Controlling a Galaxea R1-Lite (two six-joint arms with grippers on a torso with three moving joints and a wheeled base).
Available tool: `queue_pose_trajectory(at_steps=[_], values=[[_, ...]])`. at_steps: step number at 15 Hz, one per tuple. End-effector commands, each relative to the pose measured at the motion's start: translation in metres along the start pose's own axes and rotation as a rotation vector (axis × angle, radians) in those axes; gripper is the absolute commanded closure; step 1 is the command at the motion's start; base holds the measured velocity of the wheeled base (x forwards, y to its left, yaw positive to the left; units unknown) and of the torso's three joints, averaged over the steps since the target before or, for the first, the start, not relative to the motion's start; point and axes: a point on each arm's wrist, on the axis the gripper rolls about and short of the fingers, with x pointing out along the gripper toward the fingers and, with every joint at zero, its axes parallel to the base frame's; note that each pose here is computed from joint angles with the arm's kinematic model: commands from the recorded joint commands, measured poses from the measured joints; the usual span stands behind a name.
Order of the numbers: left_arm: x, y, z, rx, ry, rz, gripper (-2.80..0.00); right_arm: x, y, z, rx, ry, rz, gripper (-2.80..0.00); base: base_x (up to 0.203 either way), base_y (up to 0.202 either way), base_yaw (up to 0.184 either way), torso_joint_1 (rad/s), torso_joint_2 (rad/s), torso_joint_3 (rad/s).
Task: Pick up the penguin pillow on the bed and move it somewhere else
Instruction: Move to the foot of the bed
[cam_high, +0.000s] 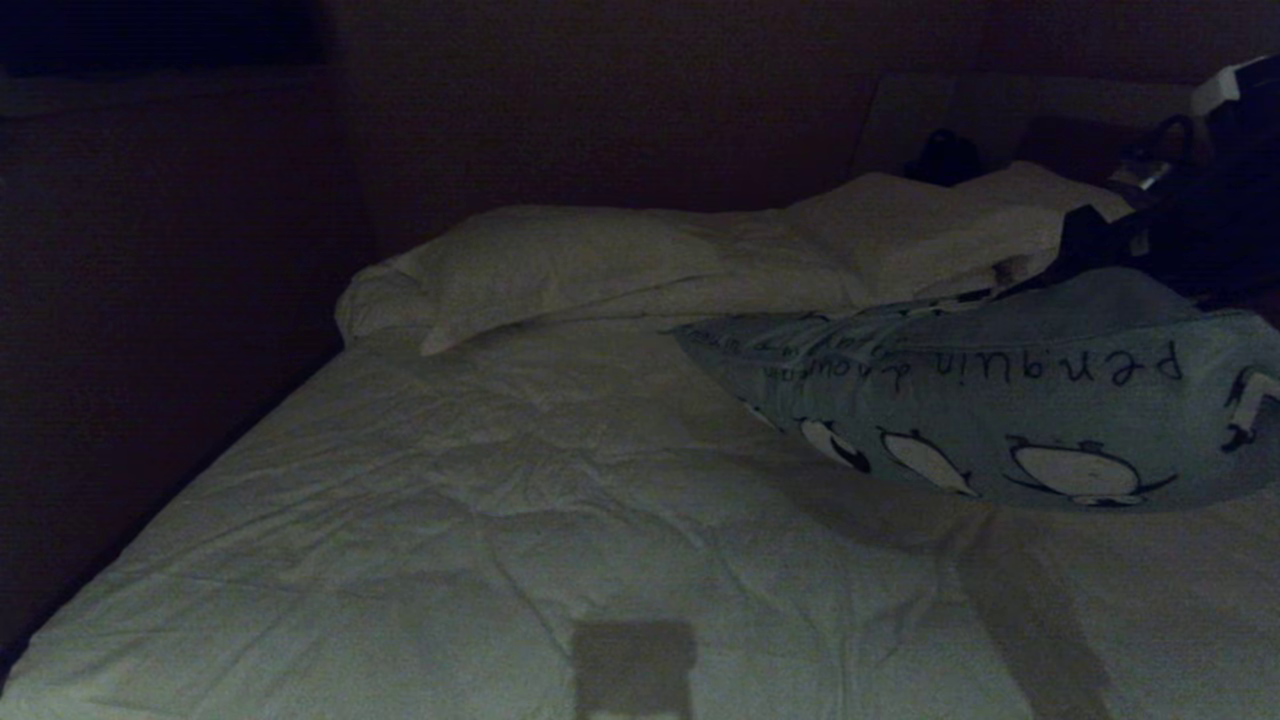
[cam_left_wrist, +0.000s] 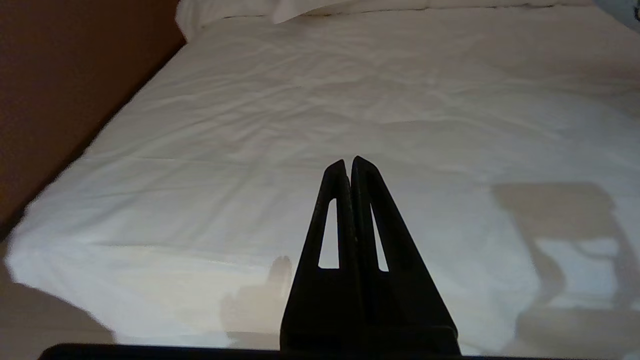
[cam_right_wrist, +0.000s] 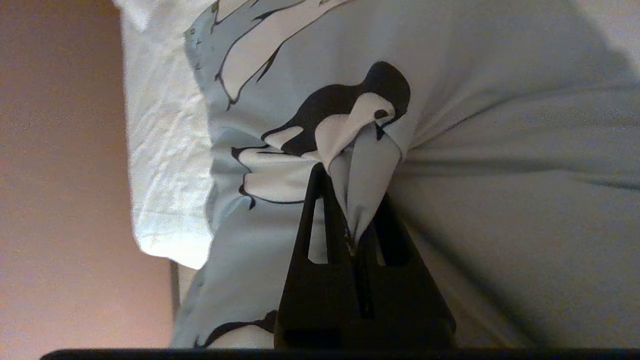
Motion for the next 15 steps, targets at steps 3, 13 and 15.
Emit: queue_pose_trajectory(at_steps=[3, 13, 15], values=[[0.0, 0.0, 0.0, 0.0, 0.001, 0.001, 0.0, 0.018, 0.017, -0.008, 0.006, 0.039, 0.044, 0.0, 0.0, 0.197, 0.001, 0.003, 0.0, 0.007], [0.0, 0.0, 0.0, 0.002, -0.001, 0.001, 0.0, 0.068, 0.078, -0.044, -0.08, 0.017, 0.027, 0.0, 0.0, 0.195, 0.0, 0.003, 0.0, 0.002], [0.0, 0.0, 0.0, 0.002, -0.001, 0.001, 0.0, 0.074, 0.086, -0.052, -0.094, 0.038, 0.041, 0.0, 0.0, 0.195, -0.001, 0.009, 0.0, 0.003]])
